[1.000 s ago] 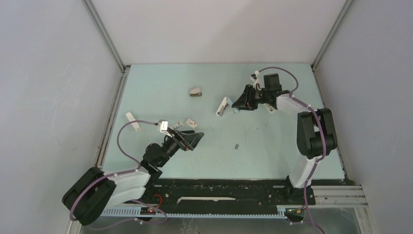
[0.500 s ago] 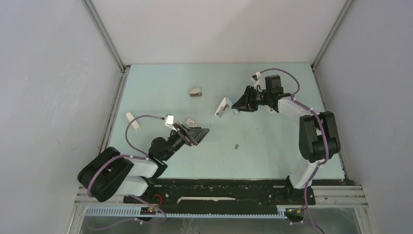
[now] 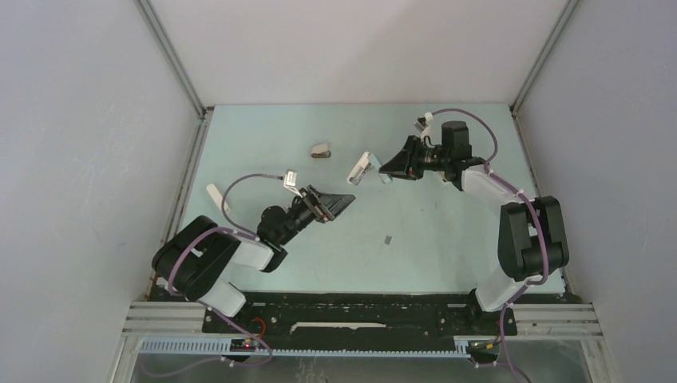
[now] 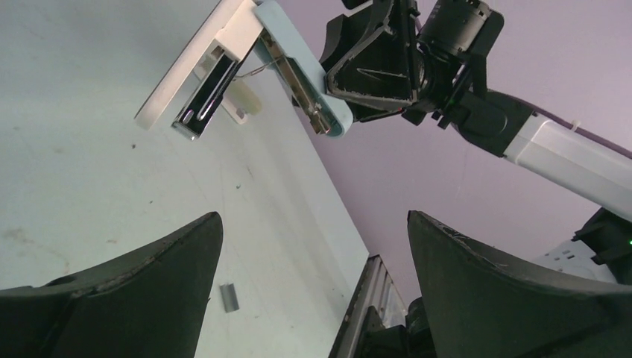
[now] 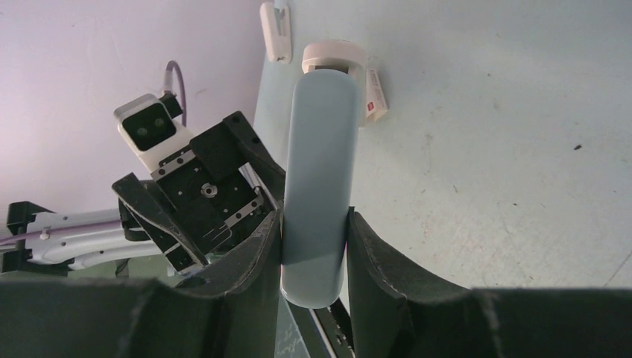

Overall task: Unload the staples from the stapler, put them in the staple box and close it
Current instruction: Unload the staple at the center of the board.

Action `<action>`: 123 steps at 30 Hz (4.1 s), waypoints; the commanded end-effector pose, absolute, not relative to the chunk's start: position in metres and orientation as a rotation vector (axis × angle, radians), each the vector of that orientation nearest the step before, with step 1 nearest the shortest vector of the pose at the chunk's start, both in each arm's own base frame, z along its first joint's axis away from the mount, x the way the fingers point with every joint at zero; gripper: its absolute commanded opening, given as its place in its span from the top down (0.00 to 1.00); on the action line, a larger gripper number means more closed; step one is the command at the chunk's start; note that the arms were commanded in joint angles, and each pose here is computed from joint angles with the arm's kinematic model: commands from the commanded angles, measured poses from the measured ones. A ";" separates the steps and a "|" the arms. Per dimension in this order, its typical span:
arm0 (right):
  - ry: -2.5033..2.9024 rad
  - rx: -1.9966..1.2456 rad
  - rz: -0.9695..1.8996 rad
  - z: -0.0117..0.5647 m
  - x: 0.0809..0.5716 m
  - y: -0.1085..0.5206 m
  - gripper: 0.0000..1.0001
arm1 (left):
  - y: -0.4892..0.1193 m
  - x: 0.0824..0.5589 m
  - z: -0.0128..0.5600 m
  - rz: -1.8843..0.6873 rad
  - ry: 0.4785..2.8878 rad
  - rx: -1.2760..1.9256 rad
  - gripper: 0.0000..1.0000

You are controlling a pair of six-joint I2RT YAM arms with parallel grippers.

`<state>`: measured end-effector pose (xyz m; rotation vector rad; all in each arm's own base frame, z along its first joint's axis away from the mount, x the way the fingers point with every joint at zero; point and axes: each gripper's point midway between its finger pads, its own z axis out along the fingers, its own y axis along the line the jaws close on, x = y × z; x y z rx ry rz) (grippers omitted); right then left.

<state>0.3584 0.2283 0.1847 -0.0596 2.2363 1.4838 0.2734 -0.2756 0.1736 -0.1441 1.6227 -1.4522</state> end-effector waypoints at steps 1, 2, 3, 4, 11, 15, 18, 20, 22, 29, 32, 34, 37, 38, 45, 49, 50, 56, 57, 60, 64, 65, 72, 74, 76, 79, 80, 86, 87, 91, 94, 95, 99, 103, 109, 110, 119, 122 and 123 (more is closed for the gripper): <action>2.118 -0.135 1.556 0.222 0.352 0.232 1.00 | -0.288 0.286 0.206 -1.546 1.537 -0.135 0.00; 2.113 -0.139 1.557 0.224 0.352 0.232 1.00 | -0.287 0.288 0.204 -1.543 1.540 -0.142 0.00; 2.108 -0.141 1.557 0.225 0.351 0.231 1.00 | -0.286 0.291 0.203 -1.538 1.542 -0.151 0.00; 2.103 -0.144 1.555 0.227 0.350 0.231 1.00 | -0.283 0.293 0.202 -1.530 1.542 -0.161 0.00; 2.105 -0.183 1.389 0.211 0.362 0.221 1.00 | -0.259 0.301 0.192 -1.478 1.556 -0.193 0.00; 2.180 -0.156 1.252 0.180 0.378 0.205 1.00 | -0.253 0.298 0.183 -1.465 1.579 -0.198 0.00; 2.208 -0.161 1.154 0.164 0.387 0.195 1.00 | -0.253 0.295 0.176 -1.460 1.599 -0.197 0.01; 2.213 -0.175 1.147 0.162 0.388 0.194 1.00 | -0.252 0.295 0.173 -1.449 1.606 -0.187 0.01; 2.196 -0.212 1.170 0.168 0.385 0.196 1.00 | -0.251 0.295 0.172 -1.436 1.607 -0.152 0.02; 2.145 -0.369 1.150 0.189 0.364 0.196 1.00 | -0.220 0.293 0.183 -1.370 1.556 -0.032 0.02; 2.175 -0.399 1.155 0.184 0.354 0.196 1.00 | -0.213 0.282 0.191 -1.336 1.529 0.040 0.01; 2.190 -0.433 1.172 0.178 0.348 0.196 1.00 | -0.211 0.275 0.193 -1.300 1.529 0.099 0.01; 2.194 -0.507 1.190 0.175 0.337 0.200 1.00 | -0.210 0.260 0.196 -1.255 1.502 0.203 0.01; 2.192 -0.536 1.183 0.174 0.333 0.202 1.00 | -0.208 0.255 0.198 -1.238 1.481 0.231 0.01; 2.104 -0.777 1.196 0.182 0.305 0.221 1.00 | -0.197 0.233 0.201 -1.065 1.376 0.398 0.00; 2.058 -0.902 1.204 0.181 0.290 0.227 1.00 | -0.200 0.226 0.197 -1.024 1.350 0.464 0.00; 2.049 -0.923 1.207 0.181 0.288 0.227 1.00 | -0.201 0.225 0.195 -1.022 1.351 0.479 0.00; 1.997 -1.039 1.169 0.175 0.281 0.222 1.00 | -0.217 0.218 0.182 -1.039 1.367 0.589 0.00; 1.988 -1.056 1.163 0.175 0.280 0.221 1.00 | -0.220 0.217 0.181 -1.041 1.365 0.611 0.00; 1.971 -1.093 1.147 0.174 0.277 0.218 1.00 | -0.226 0.217 0.179 -1.029 1.356 0.653 0.00; 1.944 -1.131 1.130 0.175 0.275 0.215 1.00 | -0.228 0.218 0.180 -0.993 1.325 0.703 0.00; 1.940 -1.134 1.131 0.175 0.274 0.214 1.00 | -0.229 0.219 0.180 -0.987 1.318 0.716 0.00; 1.906 -1.153 1.139 0.179 0.271 0.211 1.00 | -0.249 0.223 0.180 -1.009 1.279 0.839 0.00; 1.886 -1.164 1.146 0.183 0.269 0.211 1.00 | -0.257 0.225 0.179 -1.024 1.265 0.869 0.01; 1.874 -1.166 1.154 0.186 0.267 0.211 1.00 | -0.264 0.226 0.174 -1.048 1.256 0.897 0.02; 1.877 -1.160 1.156 0.187 0.267 0.211 1.00 | -0.272 0.232 0.173 -1.067 1.247 0.902 0.03; 1.885 -1.158 1.156 0.185 0.268 0.212 1.00 | -0.274 0.234 0.171 -1.074 1.254 0.901 0.03; 1.865 -1.173 1.210 0.188 0.261 0.220 1.00 | -0.287 0.240 0.164 -1.103 1.255 0.922 0.04; 1.848 -1.179 1.219 0.192 0.258 0.221 1.00 | -0.288 0.240 0.163 -1.110 1.250 0.930 0.04; 1.779 -1.191 1.247 0.211 0.248 0.225 1.00 | -0.293 0.237 0.160 -1.144 1.232 0.976 0.05; 1.738 -1.203 1.262 0.222 0.241 0.227 1.00 | -0.298 0.235 0.160 -1.177 1.215 1.012 0.06; 1.729 -1.209 1.266 0.224 0.239 0.228 1.00 | -0.300 0.234 0.160 -1.194 1.211 1.026 0.06; 1.700 -1.223 1.285 0.231 0.232 0.231 1.00 | -0.307 0.226 0.163 -1.271 1.188 1.076 0.07; 1.683 -1.237 1.293 0.234 0.228 0.235 1.00 | -0.315 0.218 0.164 -1.336 1.173 1.122 0.13; 1.670 -1.244 1.292 0.237 0.226 0.235 1.00 | -0.321 0.214 0.161 -1.404 1.192 1.143 0.28; 1.672 -1.245 1.289 0.236 0.226 0.235 1.00 | -0.321 0.213 0.161 -1.413 1.195 1.145 0.32; 1.735 -1.273 1.164 0.213 0.242 0.223 1.00 | -0.321 0.228 0.163 -1.480 1.250 1.115 0.95; 1.773 -1.293 1.102 0.201 0.252 0.215 1.00 | -0.318 0.239 0.167 -1.484 1.282 1.071 1.00; 1.786 -1.298 1.087 0.196 0.254 0.214 1.00 | -0.318 0.241 0.167 -1.491 1.293 1.061 1.00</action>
